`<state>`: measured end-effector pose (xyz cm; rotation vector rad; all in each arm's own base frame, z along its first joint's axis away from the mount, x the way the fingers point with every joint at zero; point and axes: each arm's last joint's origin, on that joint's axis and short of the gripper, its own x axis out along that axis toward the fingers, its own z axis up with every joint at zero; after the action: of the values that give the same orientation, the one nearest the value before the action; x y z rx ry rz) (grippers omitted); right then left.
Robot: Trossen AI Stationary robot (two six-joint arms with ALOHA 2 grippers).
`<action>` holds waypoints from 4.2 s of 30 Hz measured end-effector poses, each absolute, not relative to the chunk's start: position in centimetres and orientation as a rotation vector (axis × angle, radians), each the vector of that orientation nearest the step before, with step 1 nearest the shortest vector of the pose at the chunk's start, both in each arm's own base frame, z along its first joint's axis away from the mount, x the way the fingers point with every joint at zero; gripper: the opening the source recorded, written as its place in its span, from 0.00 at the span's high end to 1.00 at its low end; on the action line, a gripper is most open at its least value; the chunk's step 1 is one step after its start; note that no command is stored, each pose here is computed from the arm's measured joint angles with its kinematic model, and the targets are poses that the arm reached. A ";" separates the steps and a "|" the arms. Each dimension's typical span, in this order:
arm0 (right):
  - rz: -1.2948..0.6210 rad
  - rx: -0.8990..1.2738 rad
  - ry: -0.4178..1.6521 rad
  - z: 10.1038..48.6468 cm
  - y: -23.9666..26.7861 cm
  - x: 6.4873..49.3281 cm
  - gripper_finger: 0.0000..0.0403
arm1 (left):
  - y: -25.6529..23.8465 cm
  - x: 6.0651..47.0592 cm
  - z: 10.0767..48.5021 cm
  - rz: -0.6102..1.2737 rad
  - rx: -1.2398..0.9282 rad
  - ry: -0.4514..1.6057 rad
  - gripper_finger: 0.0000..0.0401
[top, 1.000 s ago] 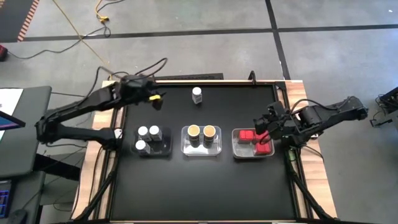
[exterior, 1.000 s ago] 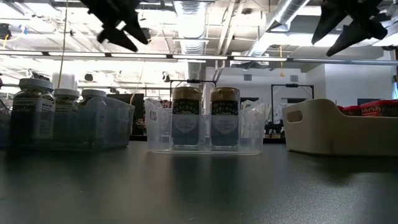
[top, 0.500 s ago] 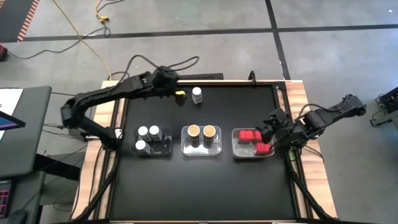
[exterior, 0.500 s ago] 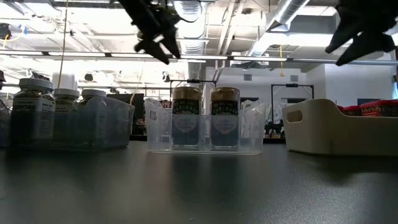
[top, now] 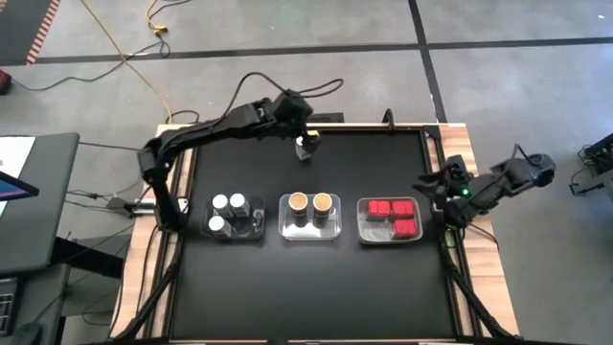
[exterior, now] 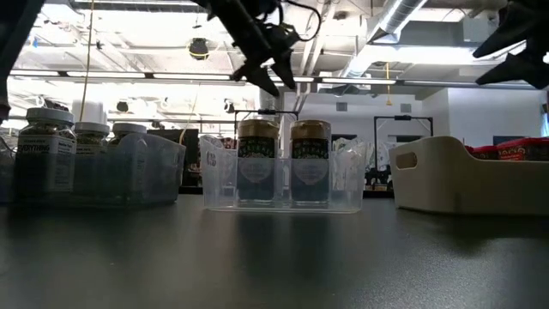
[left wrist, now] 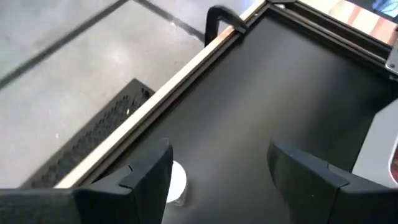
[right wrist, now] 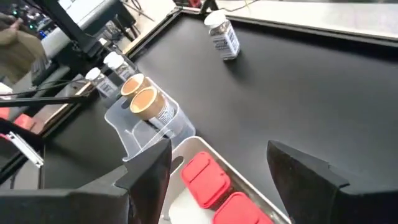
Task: Sort spices by type
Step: Put the white seasoning bottle into the black bin
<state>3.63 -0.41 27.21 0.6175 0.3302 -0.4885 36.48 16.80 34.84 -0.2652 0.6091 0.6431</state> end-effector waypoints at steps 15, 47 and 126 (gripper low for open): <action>-0.552 0.594 0.333 26.8 -1.0 2.7 0.28 | 22.9 38.1 31.6 0.554 -0.439 0.696 0.38; -0.571 0.614 0.320 26.8 -1.0 2.7 0.28 | 22.8 37.1 26.1 0.397 -0.198 0.966 0.38; -0.593 0.572 0.373 26.3 -1.2 2.3 0.28 | 24.7 37.7 25.7 0.256 0.049 0.934 0.35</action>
<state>2.34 -1.16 26.33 0.5722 0.3726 -0.5928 37.72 24.71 25.71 0.0491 0.9337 0.2561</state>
